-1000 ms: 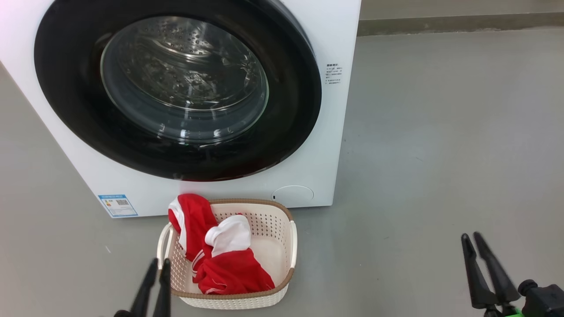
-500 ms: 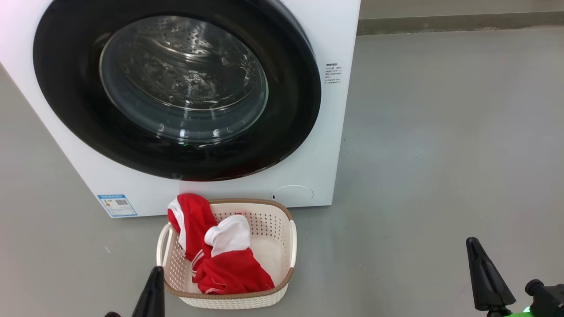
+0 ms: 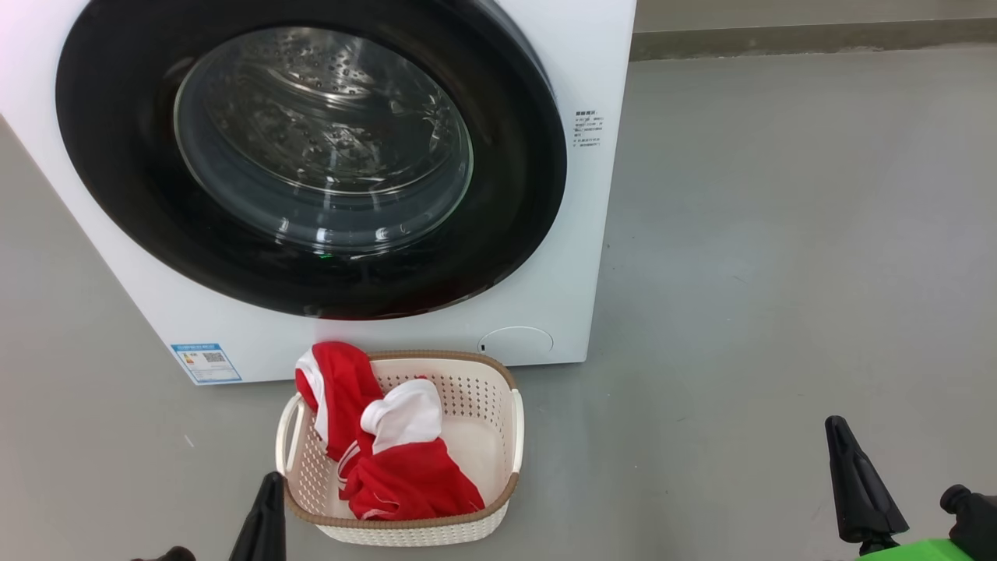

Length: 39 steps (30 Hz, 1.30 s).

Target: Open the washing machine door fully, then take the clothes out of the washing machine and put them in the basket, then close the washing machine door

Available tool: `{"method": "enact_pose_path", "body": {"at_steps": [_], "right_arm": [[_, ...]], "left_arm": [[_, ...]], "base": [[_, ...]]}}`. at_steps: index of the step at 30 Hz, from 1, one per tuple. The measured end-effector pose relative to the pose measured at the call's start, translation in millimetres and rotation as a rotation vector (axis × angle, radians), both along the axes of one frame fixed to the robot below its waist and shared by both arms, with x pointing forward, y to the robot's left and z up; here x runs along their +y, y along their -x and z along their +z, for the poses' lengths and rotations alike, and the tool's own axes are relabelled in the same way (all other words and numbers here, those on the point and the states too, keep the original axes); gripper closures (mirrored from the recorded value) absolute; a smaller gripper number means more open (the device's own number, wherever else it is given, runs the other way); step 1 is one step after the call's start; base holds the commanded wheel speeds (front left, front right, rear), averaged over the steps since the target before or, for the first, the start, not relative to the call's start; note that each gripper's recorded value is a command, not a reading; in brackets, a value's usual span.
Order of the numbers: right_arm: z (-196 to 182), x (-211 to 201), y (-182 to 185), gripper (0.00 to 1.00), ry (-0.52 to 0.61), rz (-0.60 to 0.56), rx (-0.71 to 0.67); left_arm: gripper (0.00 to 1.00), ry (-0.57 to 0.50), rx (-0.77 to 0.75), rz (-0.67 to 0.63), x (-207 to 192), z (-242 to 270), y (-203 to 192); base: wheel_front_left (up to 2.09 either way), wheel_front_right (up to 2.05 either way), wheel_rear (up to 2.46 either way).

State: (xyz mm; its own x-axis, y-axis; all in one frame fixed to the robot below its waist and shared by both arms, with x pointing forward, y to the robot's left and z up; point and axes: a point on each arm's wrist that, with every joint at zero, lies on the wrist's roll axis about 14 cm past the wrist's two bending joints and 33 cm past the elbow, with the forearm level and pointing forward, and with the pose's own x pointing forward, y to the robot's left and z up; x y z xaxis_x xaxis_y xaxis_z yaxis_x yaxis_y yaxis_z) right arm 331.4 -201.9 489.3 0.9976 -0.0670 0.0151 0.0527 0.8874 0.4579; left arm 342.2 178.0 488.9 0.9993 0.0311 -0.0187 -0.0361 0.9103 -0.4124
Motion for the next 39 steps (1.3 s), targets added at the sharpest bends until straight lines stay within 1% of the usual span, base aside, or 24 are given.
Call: {"method": "enact_pose_path", "body": {"at_steps": [13,18,39], "right_arm": [[-3,-2,-5,1.0,-0.139,-0.011,0.013],[-9,-3,-5,1.0,-0.208,-0.017,0.033],[-9,-5,-17,1.0,-0.443,-0.024,0.038]], "left_arm": [[1.0,0.146,0.029,0.013,3,-5,-4],[1.0,0.219,0.043,0.015,4,-8,-5],[1.0,0.462,0.068,0.024,6,-12,-13]], "base": [[0.0,0.0,0.0],[0.0,0.0,0.0],[0.0,0.0,0.0]]}}
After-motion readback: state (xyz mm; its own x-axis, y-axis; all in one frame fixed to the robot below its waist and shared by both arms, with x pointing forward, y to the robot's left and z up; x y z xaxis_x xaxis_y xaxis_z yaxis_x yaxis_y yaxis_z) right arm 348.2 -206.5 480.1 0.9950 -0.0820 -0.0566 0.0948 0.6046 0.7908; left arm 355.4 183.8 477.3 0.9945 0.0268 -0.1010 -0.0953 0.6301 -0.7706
